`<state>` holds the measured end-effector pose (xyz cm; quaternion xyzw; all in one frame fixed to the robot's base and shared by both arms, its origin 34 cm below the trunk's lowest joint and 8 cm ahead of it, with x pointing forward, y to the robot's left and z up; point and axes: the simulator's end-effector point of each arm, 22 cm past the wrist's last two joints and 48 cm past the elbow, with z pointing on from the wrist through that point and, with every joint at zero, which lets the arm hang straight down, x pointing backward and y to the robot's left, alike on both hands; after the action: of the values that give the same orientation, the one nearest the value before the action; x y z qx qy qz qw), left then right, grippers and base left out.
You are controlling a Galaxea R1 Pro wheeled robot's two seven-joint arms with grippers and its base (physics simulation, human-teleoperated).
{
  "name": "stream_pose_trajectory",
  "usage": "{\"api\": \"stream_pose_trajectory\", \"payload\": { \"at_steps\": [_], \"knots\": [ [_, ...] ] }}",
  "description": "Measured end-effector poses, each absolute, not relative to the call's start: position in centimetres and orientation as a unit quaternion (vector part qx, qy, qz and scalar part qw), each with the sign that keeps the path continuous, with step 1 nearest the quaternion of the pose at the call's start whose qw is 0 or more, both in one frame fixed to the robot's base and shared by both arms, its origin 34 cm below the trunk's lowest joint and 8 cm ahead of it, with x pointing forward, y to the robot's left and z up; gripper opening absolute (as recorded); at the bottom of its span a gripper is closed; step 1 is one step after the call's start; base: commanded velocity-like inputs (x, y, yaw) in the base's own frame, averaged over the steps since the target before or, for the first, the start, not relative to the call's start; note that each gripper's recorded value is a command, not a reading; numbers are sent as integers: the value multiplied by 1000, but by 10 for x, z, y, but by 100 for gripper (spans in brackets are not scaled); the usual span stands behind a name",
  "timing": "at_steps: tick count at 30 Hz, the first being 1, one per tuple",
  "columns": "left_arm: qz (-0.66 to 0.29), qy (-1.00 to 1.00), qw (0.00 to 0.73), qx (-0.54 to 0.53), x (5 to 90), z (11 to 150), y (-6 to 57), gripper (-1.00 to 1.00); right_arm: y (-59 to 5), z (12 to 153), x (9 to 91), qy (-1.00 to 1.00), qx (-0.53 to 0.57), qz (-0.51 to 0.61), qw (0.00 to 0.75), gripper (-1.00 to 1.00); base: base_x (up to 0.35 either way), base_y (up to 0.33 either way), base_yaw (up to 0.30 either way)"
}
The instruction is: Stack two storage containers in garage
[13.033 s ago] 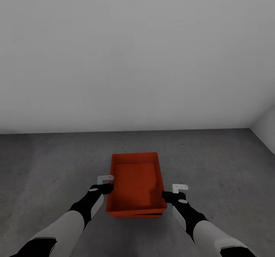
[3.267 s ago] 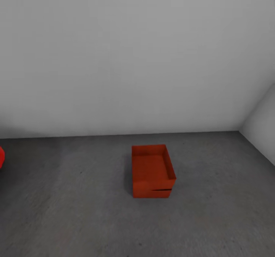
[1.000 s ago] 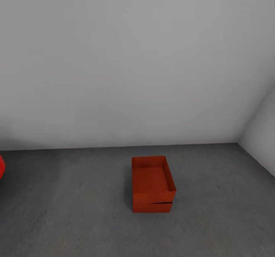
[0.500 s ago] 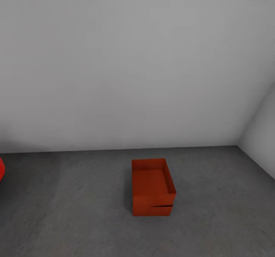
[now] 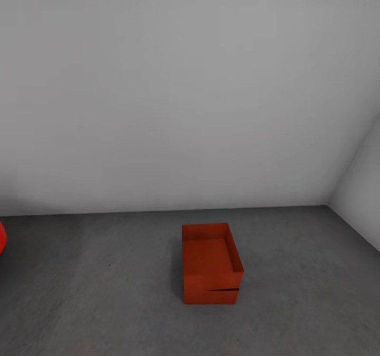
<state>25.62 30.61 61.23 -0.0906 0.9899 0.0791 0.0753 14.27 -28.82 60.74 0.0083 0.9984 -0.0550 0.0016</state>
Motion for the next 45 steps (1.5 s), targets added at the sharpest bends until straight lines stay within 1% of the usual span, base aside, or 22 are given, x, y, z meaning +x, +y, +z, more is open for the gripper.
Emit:
{"api": "stream_pose_trajectory", "payload": {
  "at_steps": [12, 45],
  "knots": [
    [77, 989, 85, -94, 264, 615, 304, 100, -280, 607, 151, 999, 10, -33, 12, 100, 0, 0, 0],
    [75, 987, 111, -93, 284, 624, 305, 100, -278, 609, 169, 999, 12, -29, 34, 100, 0, 0, 0]
  ]
}}
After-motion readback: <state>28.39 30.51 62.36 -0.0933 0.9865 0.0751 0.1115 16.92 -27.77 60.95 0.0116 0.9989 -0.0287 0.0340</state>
